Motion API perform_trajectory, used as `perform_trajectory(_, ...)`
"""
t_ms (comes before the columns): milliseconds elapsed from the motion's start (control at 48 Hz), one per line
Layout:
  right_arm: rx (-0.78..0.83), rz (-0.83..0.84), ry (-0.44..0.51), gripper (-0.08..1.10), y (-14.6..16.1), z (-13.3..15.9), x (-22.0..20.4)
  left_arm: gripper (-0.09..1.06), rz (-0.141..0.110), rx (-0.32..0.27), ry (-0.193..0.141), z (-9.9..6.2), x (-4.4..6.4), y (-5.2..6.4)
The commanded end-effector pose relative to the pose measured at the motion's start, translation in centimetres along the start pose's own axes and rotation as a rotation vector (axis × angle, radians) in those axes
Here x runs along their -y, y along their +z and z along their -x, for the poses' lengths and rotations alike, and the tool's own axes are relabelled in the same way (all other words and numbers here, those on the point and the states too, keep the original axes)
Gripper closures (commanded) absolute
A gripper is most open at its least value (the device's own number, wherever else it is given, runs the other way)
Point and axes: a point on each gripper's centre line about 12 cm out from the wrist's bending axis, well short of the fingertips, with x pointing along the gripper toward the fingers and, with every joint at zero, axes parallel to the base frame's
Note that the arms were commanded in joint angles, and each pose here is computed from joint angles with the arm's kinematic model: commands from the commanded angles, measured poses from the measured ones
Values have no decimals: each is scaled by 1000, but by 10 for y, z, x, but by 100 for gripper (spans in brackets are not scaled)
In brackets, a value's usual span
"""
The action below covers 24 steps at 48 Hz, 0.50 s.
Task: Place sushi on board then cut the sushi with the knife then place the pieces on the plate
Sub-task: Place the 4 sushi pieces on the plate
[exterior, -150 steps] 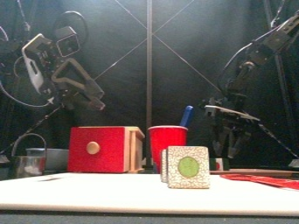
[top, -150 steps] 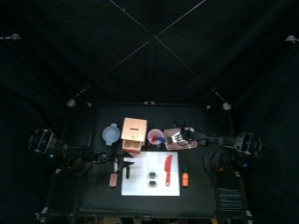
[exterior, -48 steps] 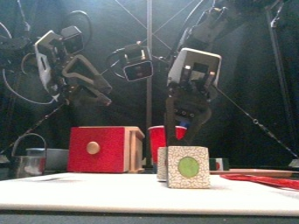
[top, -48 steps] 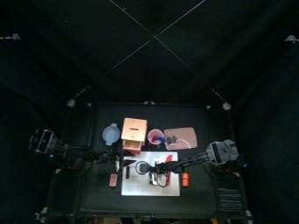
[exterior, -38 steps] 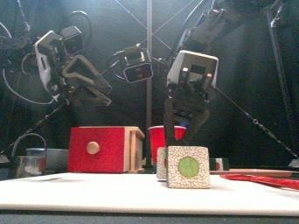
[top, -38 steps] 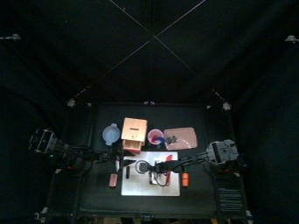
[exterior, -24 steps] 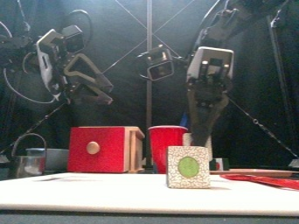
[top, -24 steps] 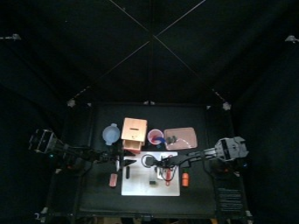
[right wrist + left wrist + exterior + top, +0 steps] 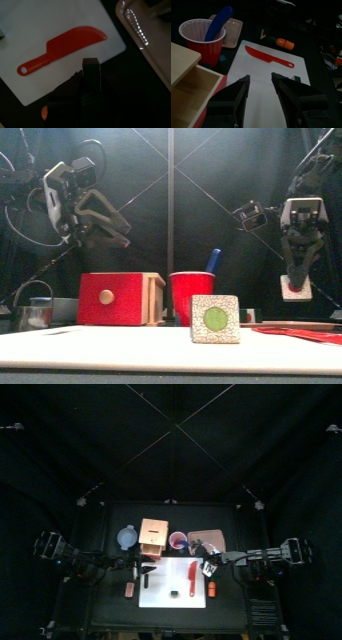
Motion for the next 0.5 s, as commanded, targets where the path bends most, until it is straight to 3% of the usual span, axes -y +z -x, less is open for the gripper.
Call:
perform_trajectory(21,64,-81,-25,49,7,10,23,18,4,30,-3,-4,2,8)
perform_trajectory(208,153,-231,-116,49,23,15,76,18,4,32,-5,-5,3,9)
perform_trajectory(500,243,-433,-160,49,42,15,123,18,3,33,-3,-6,3,10)
